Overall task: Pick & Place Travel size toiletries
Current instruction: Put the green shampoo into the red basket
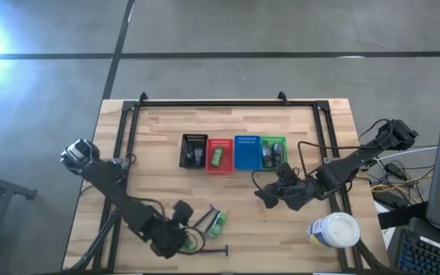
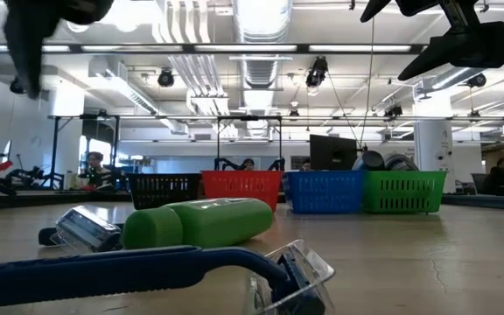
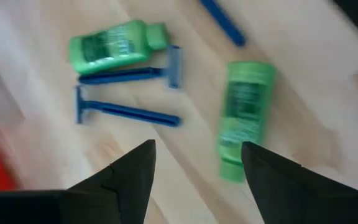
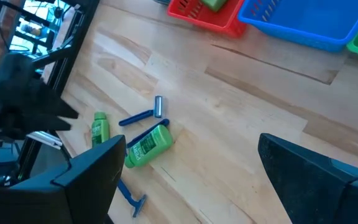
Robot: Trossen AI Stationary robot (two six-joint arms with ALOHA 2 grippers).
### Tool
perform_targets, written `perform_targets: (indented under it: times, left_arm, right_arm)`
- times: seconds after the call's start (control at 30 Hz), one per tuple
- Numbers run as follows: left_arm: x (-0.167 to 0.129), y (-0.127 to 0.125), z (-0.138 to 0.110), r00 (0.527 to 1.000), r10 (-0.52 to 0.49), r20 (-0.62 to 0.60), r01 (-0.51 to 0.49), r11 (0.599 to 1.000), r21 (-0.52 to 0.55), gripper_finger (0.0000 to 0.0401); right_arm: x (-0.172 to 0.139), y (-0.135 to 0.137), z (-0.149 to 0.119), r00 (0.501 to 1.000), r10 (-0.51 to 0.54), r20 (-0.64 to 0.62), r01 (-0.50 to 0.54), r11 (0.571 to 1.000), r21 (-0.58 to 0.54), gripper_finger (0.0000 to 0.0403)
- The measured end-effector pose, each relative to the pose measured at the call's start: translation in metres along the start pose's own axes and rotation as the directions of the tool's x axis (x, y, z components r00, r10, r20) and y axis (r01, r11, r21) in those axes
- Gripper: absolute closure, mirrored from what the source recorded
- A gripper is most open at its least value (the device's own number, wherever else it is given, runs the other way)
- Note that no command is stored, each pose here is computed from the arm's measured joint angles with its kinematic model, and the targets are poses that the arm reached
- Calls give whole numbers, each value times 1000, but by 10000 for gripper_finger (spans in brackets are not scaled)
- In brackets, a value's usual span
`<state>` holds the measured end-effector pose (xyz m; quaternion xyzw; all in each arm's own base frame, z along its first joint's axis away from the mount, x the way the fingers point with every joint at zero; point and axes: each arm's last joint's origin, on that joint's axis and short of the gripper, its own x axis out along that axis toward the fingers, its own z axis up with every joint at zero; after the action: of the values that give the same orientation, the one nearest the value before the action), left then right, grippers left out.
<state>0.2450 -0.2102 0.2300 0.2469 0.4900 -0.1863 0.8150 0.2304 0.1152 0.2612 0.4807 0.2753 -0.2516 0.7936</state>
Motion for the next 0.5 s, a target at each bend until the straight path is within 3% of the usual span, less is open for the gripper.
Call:
perform_targets:
  times: [0.33, 0.5]
  left_arm:
    - [34, -7, 0, 983, -183, -17, 180, 978, -104, 155]
    - [43, -5, -6, 982, -182, -52, 174, 976, -128, 133]
  right_arm:
    - [0, 0, 0, 1000, 2, -23, -2, 1000, 8, 39]
    - [0, 0, 0, 1000, 2, -24, -2, 1000, 9, 39]
